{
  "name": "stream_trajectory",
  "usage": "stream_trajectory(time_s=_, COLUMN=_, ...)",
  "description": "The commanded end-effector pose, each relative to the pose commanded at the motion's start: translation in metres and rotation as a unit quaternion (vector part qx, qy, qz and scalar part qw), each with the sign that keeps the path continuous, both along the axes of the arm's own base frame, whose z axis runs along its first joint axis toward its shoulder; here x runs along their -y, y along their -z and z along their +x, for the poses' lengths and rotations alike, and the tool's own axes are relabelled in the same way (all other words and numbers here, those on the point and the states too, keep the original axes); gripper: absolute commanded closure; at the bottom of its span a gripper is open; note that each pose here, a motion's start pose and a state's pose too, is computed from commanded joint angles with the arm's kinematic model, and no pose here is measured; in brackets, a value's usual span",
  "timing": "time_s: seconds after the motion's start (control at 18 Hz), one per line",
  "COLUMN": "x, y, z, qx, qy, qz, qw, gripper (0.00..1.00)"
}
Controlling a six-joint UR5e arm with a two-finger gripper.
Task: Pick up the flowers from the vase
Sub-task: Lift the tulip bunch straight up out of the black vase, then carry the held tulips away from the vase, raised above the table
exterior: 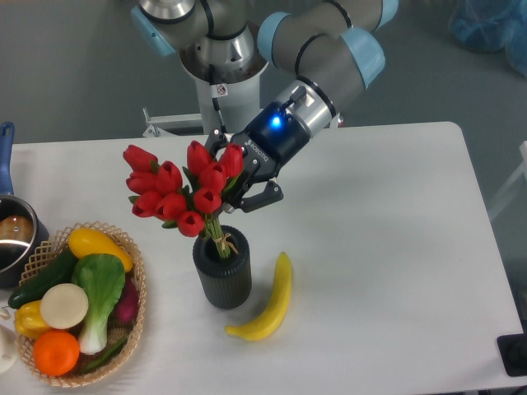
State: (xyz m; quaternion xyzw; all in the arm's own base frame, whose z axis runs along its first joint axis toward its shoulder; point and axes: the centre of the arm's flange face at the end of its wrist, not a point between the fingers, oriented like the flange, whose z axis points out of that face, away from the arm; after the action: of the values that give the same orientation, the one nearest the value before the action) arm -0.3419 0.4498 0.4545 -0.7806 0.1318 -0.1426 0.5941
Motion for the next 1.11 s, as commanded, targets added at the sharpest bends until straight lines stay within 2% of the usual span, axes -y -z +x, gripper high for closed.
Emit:
stream_trajectory(time_s=0.61, x=0.012, y=-0.054, z=0.012, qx=0.018, qy=-0.028, qz=-0.008, qw=0.9994, gripper=0.59)
stream_trajectory(time_s=0.83, x=0.039, y=-0.053, z=-0.021, qx=0.019, qy=-0.067, qz=-0.009, qw=0.9975, gripper=0.59)
stream_trajectory(time_s=1.11, x=0.095, y=-0.044, z=-0.092, qx=0.015, qy=-0.141, qz=-0.01, qw=0.9898, gripper=0.59)
